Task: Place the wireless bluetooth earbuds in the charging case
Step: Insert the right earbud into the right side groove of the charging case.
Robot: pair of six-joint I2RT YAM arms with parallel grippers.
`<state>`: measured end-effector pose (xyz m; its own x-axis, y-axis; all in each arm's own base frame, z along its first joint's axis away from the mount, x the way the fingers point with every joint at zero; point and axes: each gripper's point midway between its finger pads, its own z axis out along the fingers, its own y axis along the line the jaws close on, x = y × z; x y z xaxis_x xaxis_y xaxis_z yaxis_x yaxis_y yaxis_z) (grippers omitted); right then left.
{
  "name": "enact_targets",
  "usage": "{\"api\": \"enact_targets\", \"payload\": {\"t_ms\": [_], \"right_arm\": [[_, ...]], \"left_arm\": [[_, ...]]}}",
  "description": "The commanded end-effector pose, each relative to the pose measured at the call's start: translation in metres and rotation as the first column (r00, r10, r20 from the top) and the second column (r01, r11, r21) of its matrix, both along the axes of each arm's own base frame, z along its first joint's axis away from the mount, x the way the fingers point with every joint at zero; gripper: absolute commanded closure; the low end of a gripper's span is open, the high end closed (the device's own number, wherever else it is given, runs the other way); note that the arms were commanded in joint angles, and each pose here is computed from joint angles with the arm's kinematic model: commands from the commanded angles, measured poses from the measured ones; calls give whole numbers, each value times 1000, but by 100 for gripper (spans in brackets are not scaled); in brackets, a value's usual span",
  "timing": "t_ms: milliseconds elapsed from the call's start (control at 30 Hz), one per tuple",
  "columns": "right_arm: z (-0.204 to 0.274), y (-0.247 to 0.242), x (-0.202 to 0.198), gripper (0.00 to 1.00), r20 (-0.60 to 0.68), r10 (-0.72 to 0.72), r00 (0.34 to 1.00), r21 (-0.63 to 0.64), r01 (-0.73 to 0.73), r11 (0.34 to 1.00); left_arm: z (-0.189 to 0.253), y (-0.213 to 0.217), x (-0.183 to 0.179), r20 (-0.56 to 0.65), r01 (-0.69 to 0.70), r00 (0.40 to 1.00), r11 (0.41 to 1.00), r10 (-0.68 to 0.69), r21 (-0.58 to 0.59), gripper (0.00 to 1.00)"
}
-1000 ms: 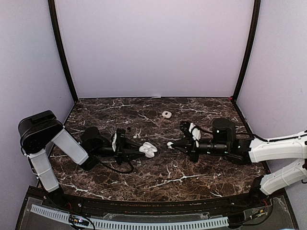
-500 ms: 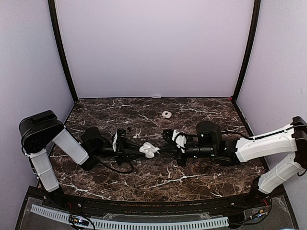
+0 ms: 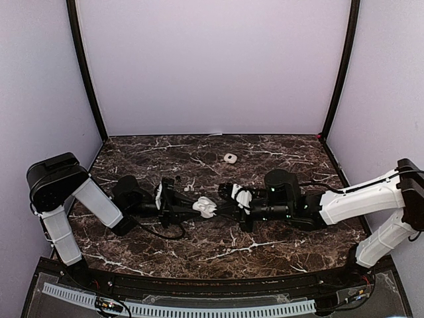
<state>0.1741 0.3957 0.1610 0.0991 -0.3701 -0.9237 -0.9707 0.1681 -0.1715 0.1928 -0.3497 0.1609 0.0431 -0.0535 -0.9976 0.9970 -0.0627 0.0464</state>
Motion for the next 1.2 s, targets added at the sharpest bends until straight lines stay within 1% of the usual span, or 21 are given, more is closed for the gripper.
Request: {"api": "enact_targets", "payload": {"t_ms": [0, 433, 533, 600, 633, 900, 1000, 1167], "right_arm": [[19, 12, 1, 100, 40, 6, 999, 53, -8, 999], [15, 21, 1, 100, 44, 9, 999, 37, -10, 999], [12, 20, 1, 92, 47, 6, 999, 28, -8, 1000], [12, 18, 2, 82, 49, -3, 999, 28, 2, 1000], [13, 17, 1, 81, 51, -5, 999, 31, 4, 1000], [19, 0, 0, 80, 56, -47, 997, 40, 45, 998], [21, -10, 7, 80, 41, -85, 996, 38, 83, 996], [37, -34, 25, 79, -7, -141, 990, 87, 141, 986]], "left_arm": [[11, -3, 0, 26, 8, 1000, 999, -7, -38, 100], [12, -3, 0, 23, 8, 1000, 999, -7, -44, 100], [13, -3, 0, 25, 9, 1000, 999, -8, -45, 100], [12, -3, 0, 25, 8, 1000, 999, -7, -44, 100], [12, -2, 0, 25, 6, 1000, 999, -5, -43, 100], [11, -3, 1, 28, -2, 1000, 999, 3, -38, 100], [11, -2, 2, 29, -7, 1000, 999, 9, -36, 100], [12, -2, 5, 34, -30, 999, 999, 31, -36, 100]]}}
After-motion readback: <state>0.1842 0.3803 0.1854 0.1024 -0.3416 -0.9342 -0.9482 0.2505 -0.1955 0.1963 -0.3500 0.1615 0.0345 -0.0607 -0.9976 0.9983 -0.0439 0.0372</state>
